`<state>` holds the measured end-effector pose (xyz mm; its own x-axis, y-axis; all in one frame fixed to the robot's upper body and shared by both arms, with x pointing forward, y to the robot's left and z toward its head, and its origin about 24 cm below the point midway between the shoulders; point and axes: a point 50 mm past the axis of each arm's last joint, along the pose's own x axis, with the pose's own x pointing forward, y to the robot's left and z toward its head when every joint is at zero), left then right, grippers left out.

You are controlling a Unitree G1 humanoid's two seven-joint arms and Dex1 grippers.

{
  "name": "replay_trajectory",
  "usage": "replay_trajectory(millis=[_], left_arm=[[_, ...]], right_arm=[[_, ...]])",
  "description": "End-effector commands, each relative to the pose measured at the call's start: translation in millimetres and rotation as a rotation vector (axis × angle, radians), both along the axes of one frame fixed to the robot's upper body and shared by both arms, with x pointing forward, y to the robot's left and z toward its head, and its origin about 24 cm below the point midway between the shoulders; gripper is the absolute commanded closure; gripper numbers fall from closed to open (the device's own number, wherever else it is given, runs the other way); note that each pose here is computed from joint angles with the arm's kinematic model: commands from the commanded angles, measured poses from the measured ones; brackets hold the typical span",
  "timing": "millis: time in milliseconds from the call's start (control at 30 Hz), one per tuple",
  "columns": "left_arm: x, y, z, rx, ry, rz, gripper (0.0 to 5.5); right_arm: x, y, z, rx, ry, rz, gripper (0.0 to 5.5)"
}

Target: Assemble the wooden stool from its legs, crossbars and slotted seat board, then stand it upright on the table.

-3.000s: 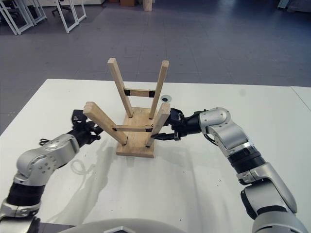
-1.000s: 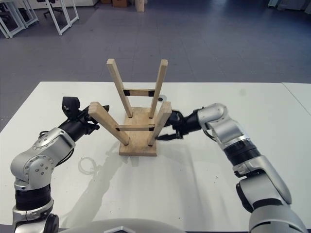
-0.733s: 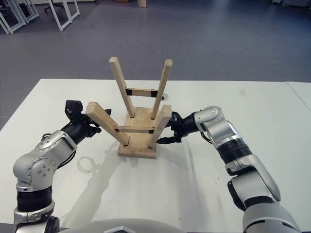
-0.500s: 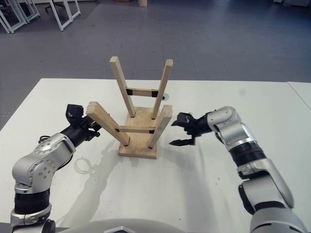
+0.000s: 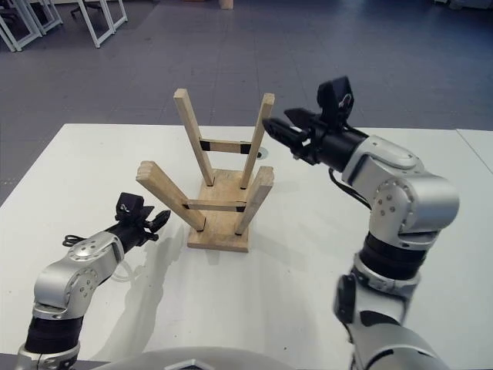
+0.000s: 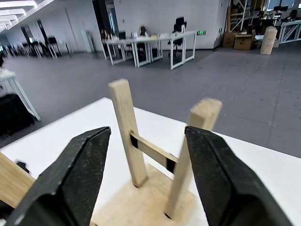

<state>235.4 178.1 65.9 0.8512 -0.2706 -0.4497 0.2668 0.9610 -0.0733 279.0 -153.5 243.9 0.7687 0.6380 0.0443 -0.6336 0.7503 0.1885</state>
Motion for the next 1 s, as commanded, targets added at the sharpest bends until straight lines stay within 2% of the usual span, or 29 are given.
replay_trajectory(millis=[33,167,267,333,433,500,567,667,733,800,1000], left_arm=[[-1.2,-1.7,-3.2,-0.004,0.004,0.029,3.0],[-2.9,-3.1,-5.9,-0.014,0.011,0.035,3.0],[-3.2,-3.2,-6.0,-0.016,0.013,0.035,3.0],[-3.4,-3.2,-5.7,-0.015,0.014,0.032,3.0],[-4.4,-2.3,-5.6,-0.012,0.017,0.029,3.0],[-4.9,-1.7,-5.7,-0.01,0.019,0.028,3.0],[-5.7,-0.9,-5.8,-0.008,0.022,0.028,3.0],[-3.9,-0.8,-4.3,-0.007,0.018,0.025,3.0],[-2.1,-1.7,-3.0,-0.009,0.014,0.024,3.0],[-0.8,-3.6,-2.4,-0.013,0.01,0.022,3.0],[-0.6,-6.9,-5.4,-0.026,0.011,0.036,3.0]], right_arm=[[-17.6,30.4,15.4,0.131,0.01,0.07,2.79],[-27.6,44.6,2.2,0.148,0.058,0.117,2.79],[-29.1,42.2,1.5,0.125,0.052,0.095,2.79],[-21.7,34.1,33.0,0.172,-0.066,0.038,2.79],[-22.4,18.6,104.0,0.397,-0.339,-0.027,2.79],[-26.7,15.5,118.3,0.476,-0.38,-0.026,2.79],[-26.3,24.0,89.1,0.407,-0.255,-0.002,2.79],[-44.9,35.1,-33.9,0.083,0.155,0.051,2.79],[-60.4,30.4,-75.5,-0.017,0.314,0.041,2.79],[-59.2,26.4,-82.6,-0.034,0.325,-0.002,2.79],[-38.1,34.4,-52.3,0.014,0.159,-0.02,2.79]])
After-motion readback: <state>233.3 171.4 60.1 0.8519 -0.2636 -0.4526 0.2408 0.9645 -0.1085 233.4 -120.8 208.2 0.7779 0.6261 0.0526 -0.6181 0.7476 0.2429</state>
